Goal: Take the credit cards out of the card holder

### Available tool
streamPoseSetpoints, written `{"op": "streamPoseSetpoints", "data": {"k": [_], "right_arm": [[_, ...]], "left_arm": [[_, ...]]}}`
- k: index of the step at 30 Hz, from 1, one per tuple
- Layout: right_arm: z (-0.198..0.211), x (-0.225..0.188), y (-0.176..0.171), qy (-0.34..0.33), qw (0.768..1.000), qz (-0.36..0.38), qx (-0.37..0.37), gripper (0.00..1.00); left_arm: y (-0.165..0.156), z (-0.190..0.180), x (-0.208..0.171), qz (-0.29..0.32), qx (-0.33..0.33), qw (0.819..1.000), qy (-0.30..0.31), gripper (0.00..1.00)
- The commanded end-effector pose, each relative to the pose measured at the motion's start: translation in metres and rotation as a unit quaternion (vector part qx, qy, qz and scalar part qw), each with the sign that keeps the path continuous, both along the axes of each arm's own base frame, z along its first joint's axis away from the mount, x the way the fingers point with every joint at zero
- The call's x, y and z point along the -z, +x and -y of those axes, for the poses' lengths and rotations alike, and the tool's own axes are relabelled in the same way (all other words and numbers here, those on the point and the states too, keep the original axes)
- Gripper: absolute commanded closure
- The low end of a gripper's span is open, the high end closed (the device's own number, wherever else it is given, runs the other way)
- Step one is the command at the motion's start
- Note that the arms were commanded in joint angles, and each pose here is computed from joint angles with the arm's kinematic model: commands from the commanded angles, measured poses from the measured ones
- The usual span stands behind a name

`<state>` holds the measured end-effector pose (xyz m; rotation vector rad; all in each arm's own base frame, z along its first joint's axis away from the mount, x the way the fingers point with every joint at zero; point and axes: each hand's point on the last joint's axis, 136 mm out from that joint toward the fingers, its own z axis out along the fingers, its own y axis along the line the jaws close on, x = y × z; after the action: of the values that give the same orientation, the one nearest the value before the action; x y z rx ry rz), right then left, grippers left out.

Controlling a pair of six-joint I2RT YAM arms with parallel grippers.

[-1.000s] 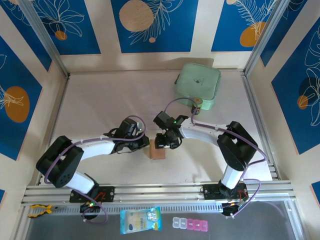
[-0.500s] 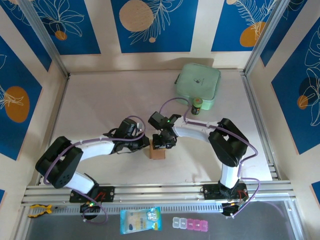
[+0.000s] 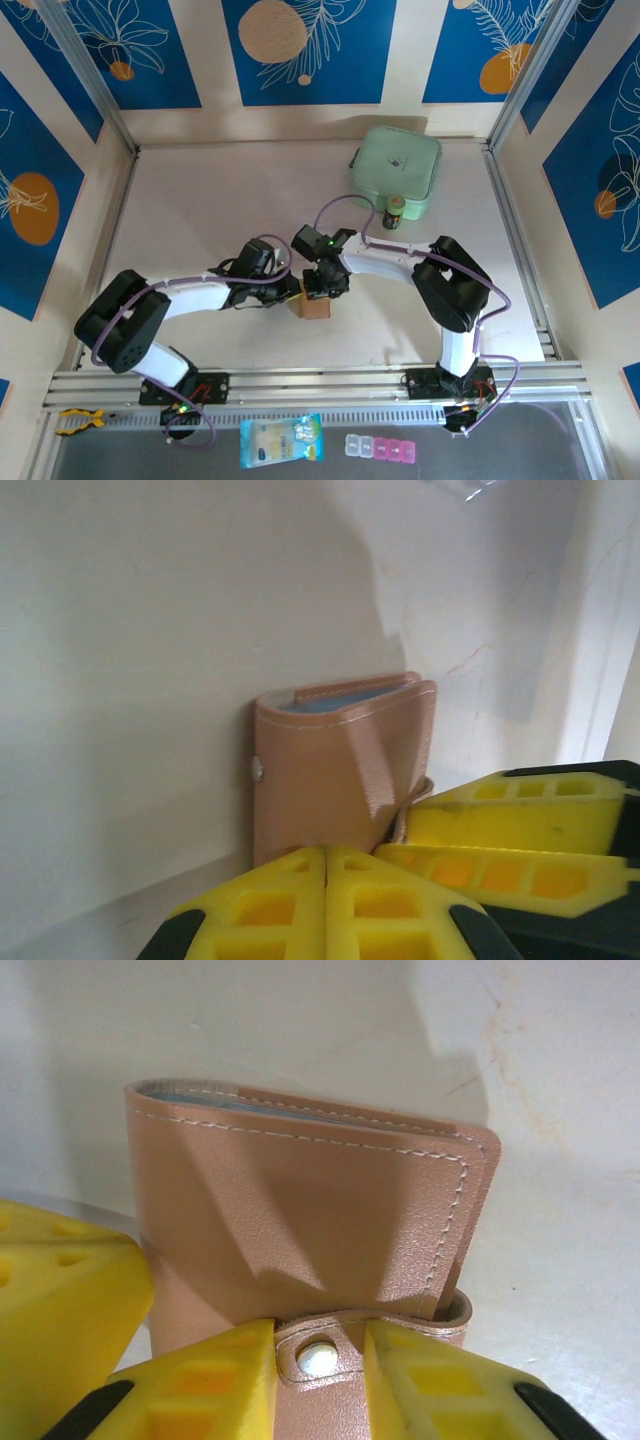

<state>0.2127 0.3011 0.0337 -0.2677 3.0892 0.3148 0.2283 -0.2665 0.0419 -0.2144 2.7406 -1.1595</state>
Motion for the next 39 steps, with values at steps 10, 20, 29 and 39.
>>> {"op": "streamPoseSetpoints", "data": {"k": [10,20,29,39], "right_arm": [[0.001,0.011,-0.015,0.008,1.0,-0.02,-0.003,0.82],[0.009,-0.003,-0.011,0.01,1.0,0.003,0.003,0.83],[0.033,-0.02,-0.005,-0.009,0.999,0.032,0.011,0.7],[0.05,-0.006,-0.003,0.004,0.999,0.017,0.029,0.68]], "left_arm": [[-0.013,0.001,0.015,-0.027,0.021,0.999,0.009,1.0],[-0.011,-0.005,0.01,-0.023,0.021,0.999,0.035,1.0],[-0.005,-0.003,-0.011,0.003,0.027,0.999,0.035,1.0],[0.001,-0.004,-0.018,0.012,0.024,0.999,0.043,1.0]]}}
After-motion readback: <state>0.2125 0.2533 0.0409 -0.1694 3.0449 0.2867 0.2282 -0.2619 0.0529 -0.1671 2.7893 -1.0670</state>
